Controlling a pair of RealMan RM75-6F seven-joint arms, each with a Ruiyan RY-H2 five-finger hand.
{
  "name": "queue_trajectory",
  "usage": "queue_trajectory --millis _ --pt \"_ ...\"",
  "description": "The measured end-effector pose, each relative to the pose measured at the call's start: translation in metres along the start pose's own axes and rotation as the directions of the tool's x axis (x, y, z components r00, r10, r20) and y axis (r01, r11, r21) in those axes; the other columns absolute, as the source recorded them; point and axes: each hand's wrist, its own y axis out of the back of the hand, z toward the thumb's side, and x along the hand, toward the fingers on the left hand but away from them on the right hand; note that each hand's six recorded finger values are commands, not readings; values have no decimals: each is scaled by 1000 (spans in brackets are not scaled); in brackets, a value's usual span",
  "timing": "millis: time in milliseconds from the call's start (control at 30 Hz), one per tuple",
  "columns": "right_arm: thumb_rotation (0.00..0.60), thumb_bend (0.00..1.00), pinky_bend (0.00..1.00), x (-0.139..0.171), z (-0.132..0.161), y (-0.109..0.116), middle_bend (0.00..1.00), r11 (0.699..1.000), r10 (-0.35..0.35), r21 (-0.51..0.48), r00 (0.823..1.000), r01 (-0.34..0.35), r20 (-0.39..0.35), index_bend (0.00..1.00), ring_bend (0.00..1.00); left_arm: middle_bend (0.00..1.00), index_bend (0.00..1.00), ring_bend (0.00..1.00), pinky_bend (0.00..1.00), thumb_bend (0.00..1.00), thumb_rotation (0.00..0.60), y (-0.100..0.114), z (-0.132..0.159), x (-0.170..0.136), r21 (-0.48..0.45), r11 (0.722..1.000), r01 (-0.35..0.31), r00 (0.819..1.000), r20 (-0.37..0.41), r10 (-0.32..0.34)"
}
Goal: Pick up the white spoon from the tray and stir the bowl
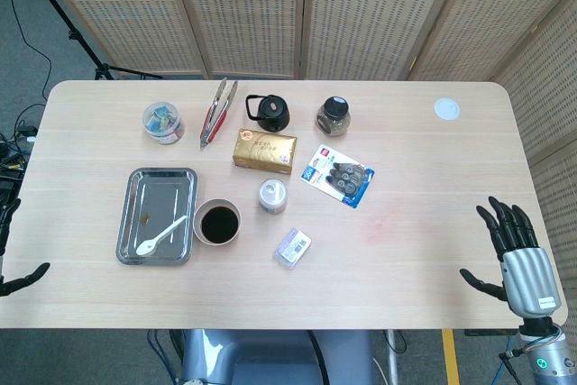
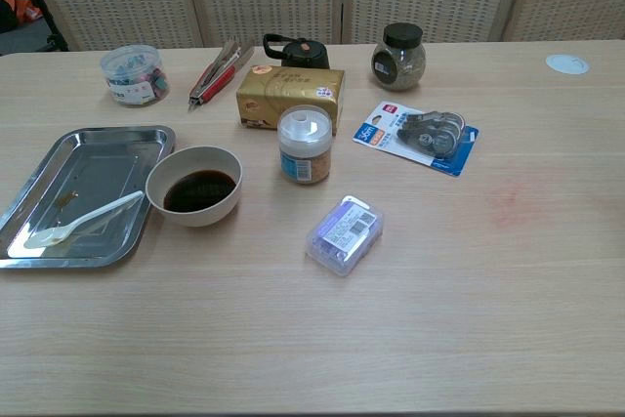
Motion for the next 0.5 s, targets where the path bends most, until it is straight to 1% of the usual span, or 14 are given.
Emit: queue_trajectory --millis 167,267,333,367,433,467,500 --pt "600 0 0 0 1 -1 0 1000 5 -4 1000 -5 -2 3 0 0 71 0 0 25 600 -3 2 -1 -43 998 42 999 21 -41" --pt "600 0 0 0 1 -1 0 1000 5 -8 1000 -5 -1 3 0 0 71 0 0 27 600 -8 7 -2 -88 992 89 995 55 -85" --pt "600 0 0 0 1 0 0 1000 6 -11 1000 -6 1 3 0 0 71 0 0 28 600 -14 14 -4 -141 979 143 987 96 -131" --pt "600 0 0 0 1 0 0 1000 7 -12 1000 -7 2 3 0 0 71 0 0 29 600 -16 17 -5 -170 970 172 981 117 -154" --pt "600 0 0 0 0 0 0 1000 6 -13 1000 -6 3 3 0 0 71 0 0 29 600 -24 24 -8 -244 937 250 962 171 -212" --pt "600 0 0 0 1 0 0 1000 7 -13 1000 -7 3 3 0 0 71 0 0 29 600 -29 27 -10 -276 918 286 952 195 -238" --pt "600 0 0 0 1 0 0 1000 8 -13 1000 -8 3 3 0 0 71 0 0 29 600 -35 31 -12 -314 888 336 935 225 -274"
